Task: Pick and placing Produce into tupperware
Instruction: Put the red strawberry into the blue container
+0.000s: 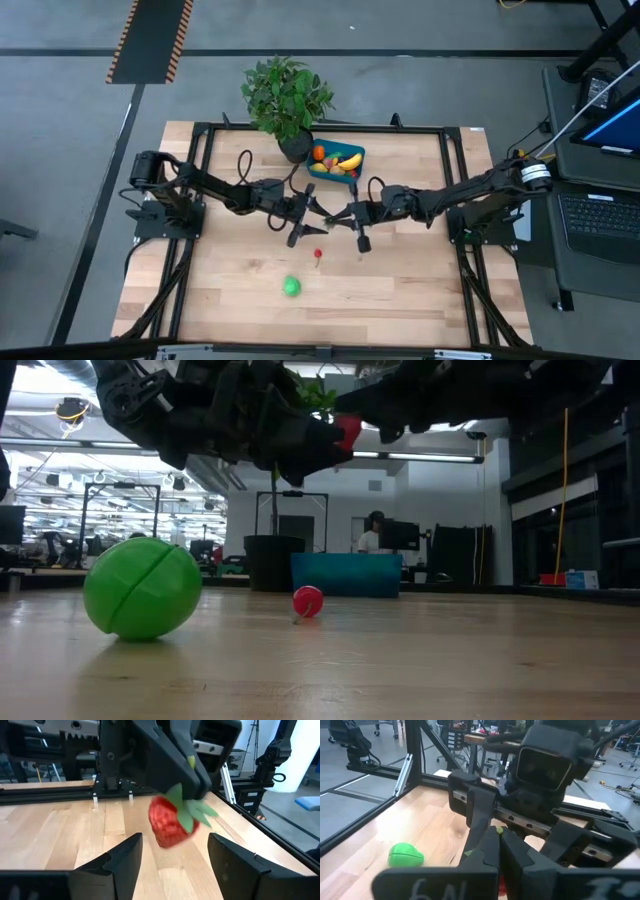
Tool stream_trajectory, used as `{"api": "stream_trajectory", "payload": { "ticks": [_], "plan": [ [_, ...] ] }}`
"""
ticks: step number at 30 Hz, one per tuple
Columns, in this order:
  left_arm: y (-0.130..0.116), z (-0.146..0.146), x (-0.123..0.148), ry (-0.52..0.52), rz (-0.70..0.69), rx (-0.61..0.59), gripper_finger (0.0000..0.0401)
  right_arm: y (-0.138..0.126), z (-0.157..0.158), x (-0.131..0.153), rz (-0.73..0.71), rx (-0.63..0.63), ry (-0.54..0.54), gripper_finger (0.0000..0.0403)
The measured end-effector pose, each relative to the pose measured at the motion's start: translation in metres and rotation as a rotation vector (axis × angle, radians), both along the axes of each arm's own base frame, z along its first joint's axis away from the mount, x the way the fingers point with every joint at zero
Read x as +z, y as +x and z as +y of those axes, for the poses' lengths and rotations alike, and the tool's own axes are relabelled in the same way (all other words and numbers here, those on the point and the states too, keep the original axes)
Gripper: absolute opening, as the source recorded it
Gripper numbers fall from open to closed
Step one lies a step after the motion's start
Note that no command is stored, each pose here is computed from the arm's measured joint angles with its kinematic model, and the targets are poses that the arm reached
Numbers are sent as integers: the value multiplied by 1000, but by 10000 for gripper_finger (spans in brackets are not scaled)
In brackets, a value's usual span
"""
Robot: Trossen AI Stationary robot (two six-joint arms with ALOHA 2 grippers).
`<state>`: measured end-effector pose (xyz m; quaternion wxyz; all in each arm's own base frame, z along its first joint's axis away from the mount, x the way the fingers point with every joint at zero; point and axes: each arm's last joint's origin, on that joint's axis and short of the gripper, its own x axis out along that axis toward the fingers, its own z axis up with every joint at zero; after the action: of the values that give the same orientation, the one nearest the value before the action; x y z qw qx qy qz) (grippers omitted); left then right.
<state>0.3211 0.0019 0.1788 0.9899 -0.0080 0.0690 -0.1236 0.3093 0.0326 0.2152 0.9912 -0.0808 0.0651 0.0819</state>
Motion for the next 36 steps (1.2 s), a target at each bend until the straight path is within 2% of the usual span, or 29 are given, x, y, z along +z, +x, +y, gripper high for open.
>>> {"api": "stream_trajectory", "payload": {
  "ticks": [6, 12, 17, 25, 36],
  "plan": [
    [-4, 0, 6, 12, 13, -2, 214, -11, -1, 10, 51, 1, -4, 2],
    [-11, -1, 6, 26, 97, -6, 220, -18, -2, 13, 90, -18, -15, 1],
    [-27, -1, 2, 25, 104, -6, 215, -27, -4, 19, 131, -37, -24, 1],
    [-49, -6, 8, 27, 68, -21, 220, -49, -12, 26, 254, -144, -28, 1],
    [-51, -7, 9, 28, 73, -25, 218, -55, -15, 27, 282, -240, -42, 1]
  ]
}}
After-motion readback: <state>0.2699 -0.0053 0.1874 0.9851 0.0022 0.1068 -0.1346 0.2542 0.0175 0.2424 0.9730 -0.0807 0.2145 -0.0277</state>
